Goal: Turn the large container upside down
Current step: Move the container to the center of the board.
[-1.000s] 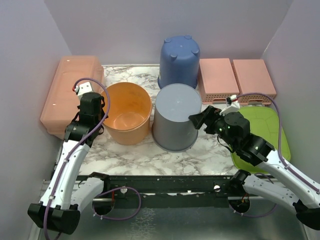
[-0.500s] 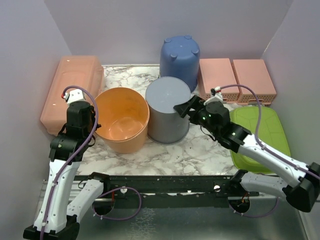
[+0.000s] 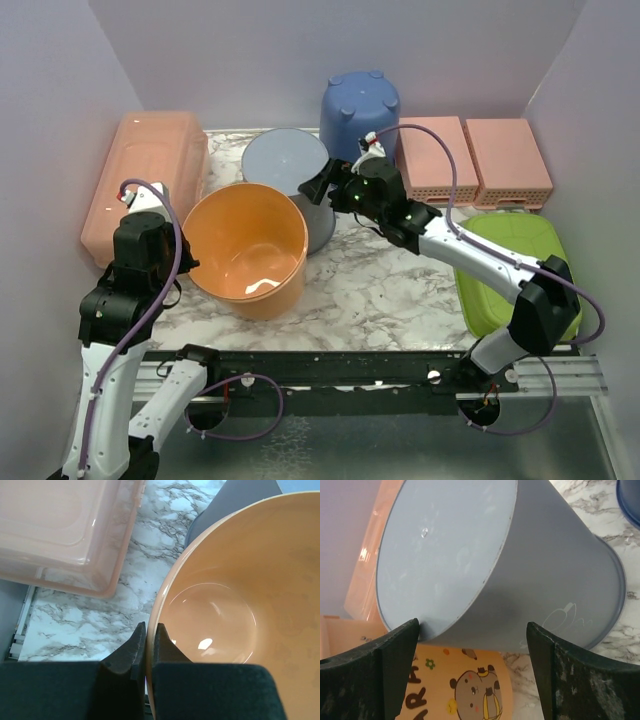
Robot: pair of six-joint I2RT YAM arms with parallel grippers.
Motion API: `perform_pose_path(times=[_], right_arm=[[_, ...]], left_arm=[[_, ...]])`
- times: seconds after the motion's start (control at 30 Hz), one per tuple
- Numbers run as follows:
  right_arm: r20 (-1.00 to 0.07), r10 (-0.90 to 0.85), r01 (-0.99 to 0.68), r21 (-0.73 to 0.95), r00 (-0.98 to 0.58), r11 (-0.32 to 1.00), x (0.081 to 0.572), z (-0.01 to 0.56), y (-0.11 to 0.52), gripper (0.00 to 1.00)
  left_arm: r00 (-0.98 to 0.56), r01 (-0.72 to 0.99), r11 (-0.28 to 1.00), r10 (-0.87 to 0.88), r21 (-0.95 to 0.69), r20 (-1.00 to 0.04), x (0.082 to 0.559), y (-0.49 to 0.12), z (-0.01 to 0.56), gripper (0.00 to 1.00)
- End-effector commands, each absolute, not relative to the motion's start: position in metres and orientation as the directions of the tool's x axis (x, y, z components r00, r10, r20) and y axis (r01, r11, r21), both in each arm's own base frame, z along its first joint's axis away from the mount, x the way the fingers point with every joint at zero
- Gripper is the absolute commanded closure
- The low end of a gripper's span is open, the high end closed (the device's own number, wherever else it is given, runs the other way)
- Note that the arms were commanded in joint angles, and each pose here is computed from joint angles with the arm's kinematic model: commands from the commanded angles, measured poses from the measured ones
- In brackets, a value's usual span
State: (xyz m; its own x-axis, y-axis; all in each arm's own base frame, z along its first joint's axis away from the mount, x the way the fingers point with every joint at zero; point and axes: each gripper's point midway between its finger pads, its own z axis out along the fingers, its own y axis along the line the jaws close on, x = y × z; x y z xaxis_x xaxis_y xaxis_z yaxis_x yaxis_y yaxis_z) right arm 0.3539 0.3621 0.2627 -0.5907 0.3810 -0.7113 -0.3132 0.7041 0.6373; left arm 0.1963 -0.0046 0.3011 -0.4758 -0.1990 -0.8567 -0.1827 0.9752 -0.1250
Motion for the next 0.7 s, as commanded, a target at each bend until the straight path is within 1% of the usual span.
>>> perform_pose_path(times=[0.0,0.1,0.17,0.23,0.33,0.5,0.6,0.67], right_arm=[[-0.731,0.282,-0.404,0.608,-0.622,0.684,0.32,0.248,0.354,0.13],[-0.733,0.26,-0.457,0.619,-0.629,0.639,0.31,0.252,0.36,0.14],[-0.726,0.214,-0.493,0.623,-0.654,0.608,0.305,0.251,0.37,0.17],[-0.703,0.195,-0.492,0.642,-0.684,0.588,0.304,0.244,0.38,0.22],[-0.69,0.201,-0.485,0.657,-0.695,0.577,0.313,0.239,0.392,0.24],[-0.719,0.195,-0.511,0.633,-0.667,0.581,0.351,0.245,0.425,0.23],[-0.727,0.241,-0.44,0.609,-0.643,0.66,0.391,0.238,0.436,0.23],[-0.739,0.233,-0.435,0.587,-0.632,0.683,0.412,0.231,0.445,0.22]], left_arm=[[-0.467,-0.08,0.98,-0.2,-0.184,-0.862,0.197,-0.024,0.309,1.0],[-0.506,-0.041,0.981,-0.183,-0.188,-0.843,0.2,-0.032,0.296,1.0],[-0.521,-0.029,0.983,-0.169,-0.181,-0.837,0.202,-0.034,0.292,1.0],[-0.526,-0.027,0.985,-0.158,-0.169,-0.836,0.205,-0.034,0.291,1.0],[-0.522,-0.027,0.987,-0.15,-0.159,-0.84,0.206,-0.033,0.294,1.0],[-0.527,-0.003,0.988,-0.133,-0.155,-0.84,0.204,-0.035,0.297,1.0],[-0.54,-0.001,0.988,-0.13,-0.154,-0.832,0.201,-0.035,0.291,1.0],[-0.545,0.004,0.987,-0.134,-0.163,-0.828,0.2,-0.037,0.289,1.0]])
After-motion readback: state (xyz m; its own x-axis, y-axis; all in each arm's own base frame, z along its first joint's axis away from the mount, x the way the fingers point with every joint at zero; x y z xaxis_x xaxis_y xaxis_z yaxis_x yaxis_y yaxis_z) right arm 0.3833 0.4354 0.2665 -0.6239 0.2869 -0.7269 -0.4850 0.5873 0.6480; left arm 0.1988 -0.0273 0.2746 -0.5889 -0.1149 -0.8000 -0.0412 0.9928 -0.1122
